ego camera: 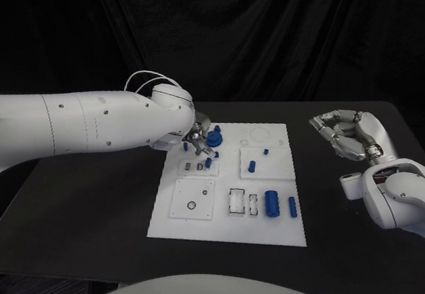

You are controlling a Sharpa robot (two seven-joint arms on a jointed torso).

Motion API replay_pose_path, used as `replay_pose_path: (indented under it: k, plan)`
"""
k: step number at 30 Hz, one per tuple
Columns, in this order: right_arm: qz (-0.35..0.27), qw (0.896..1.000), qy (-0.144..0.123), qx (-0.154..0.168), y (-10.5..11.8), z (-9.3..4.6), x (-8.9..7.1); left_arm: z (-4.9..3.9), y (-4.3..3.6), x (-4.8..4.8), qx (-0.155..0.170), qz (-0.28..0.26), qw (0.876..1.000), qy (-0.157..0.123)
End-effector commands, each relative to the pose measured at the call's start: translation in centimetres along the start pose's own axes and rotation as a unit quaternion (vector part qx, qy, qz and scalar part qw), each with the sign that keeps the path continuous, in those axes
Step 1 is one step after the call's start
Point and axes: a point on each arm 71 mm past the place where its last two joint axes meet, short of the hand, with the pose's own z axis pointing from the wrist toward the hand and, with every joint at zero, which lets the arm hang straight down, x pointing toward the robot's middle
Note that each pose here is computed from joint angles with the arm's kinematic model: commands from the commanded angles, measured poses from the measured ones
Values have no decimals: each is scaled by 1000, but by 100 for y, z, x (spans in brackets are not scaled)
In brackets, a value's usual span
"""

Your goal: Assemble the parts on the task board

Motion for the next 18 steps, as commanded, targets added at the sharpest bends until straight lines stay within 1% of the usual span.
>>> replay_pose_path:
  k: [1, 7, 10, 15, 18]
  plan:
    - [0, 1000, 0, 5, -12, -2, 10, 27, -23, 46, 5, 10, 1000, 18]
    - [1, 1000, 1, 6, -11, -1, 15, 73, -47, 95, 5, 9, 1000, 23]
    - [2, 1000, 2, 7, -10, -2, 20, 99, -44, 113, 0, 8, 1000, 26]
    - [2, 1000, 3, 10, -12, -4, 21, 127, -36, 128, -3, 6, 1000, 26]
    - [2, 1000, 3, 12, -19, -3, 15, 134, -46, 133, 0, 5, 1000, 25]
